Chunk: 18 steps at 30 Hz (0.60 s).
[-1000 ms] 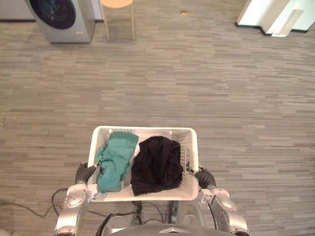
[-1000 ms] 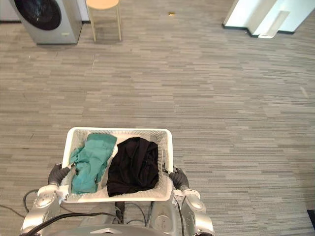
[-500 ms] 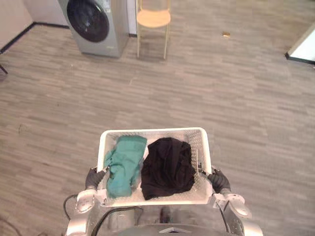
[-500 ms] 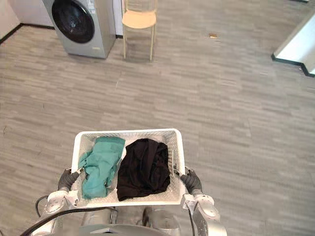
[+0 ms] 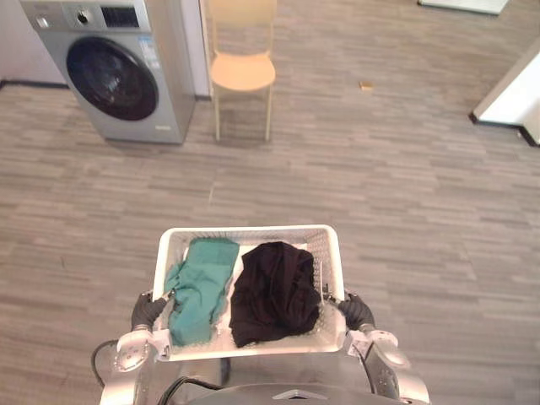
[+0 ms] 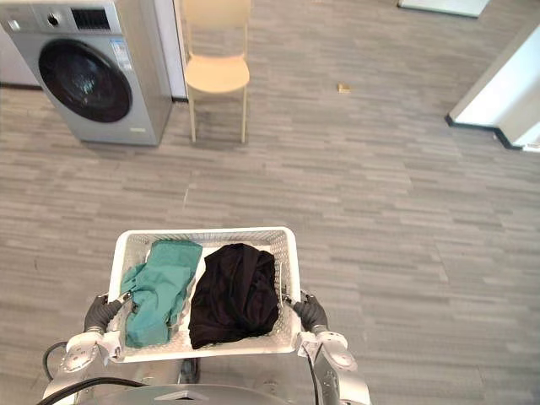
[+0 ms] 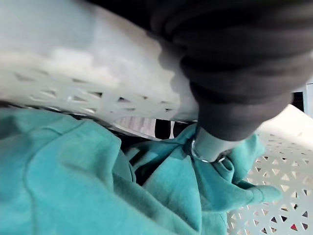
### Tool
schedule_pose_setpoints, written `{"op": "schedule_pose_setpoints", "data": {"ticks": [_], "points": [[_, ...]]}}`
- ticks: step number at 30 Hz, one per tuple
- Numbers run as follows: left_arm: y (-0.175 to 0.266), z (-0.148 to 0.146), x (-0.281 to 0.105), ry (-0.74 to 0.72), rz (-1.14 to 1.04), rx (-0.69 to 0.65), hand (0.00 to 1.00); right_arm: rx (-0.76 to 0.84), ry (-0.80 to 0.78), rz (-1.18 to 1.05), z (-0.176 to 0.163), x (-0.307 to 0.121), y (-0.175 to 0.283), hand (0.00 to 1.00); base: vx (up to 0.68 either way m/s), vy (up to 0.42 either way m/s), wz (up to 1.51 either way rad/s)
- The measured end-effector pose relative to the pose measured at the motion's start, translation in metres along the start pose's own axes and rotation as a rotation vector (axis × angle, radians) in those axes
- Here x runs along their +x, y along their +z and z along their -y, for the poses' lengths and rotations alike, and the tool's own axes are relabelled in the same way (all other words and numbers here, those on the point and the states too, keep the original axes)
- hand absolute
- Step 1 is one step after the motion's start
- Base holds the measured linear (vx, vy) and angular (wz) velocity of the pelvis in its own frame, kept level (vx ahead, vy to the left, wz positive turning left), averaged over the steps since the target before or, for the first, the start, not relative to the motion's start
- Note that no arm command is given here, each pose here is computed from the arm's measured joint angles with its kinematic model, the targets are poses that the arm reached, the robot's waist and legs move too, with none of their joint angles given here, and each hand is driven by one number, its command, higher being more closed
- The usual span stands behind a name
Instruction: Pick up the laundry basket with both hands and put the clothes into the washing machine.
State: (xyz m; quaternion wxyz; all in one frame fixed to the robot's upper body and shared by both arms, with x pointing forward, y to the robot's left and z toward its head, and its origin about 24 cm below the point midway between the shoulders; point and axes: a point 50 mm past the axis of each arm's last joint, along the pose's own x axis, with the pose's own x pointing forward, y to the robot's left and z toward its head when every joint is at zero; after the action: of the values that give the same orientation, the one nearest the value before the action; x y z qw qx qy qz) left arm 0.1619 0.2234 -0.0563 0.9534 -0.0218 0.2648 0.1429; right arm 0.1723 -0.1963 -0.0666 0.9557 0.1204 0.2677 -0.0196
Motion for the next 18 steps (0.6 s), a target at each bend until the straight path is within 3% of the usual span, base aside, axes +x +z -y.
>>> {"op": "schedule_pose_setpoints", "data": {"ticks": [7,12,14,18], "points": [[0.016,-0.002,0.002,-0.020,0.061,0.034,1.00,0.030,0.010,0.047,-0.008,-0.007,0.004,1.00,0.48,0.033,0.35],[0.005,0.004,-0.008,-0.024,0.035,0.015,1.00,0.006,-0.015,0.035,0.001,-0.019,0.001,1.00,0.76,-0.270,0.72],[-0.003,0.017,-0.013,-0.030,0.014,-0.048,1.00,-0.068,-0.019,0.073,0.012,-0.022,0.018,1.00,0.73,-0.273,-0.04],[-0.007,0.017,-0.015,-0.027,-0.002,-0.057,1.00,-0.067,-0.031,0.082,0.012,-0.022,0.020,1.00,0.76,-0.147,-0.19]]}}
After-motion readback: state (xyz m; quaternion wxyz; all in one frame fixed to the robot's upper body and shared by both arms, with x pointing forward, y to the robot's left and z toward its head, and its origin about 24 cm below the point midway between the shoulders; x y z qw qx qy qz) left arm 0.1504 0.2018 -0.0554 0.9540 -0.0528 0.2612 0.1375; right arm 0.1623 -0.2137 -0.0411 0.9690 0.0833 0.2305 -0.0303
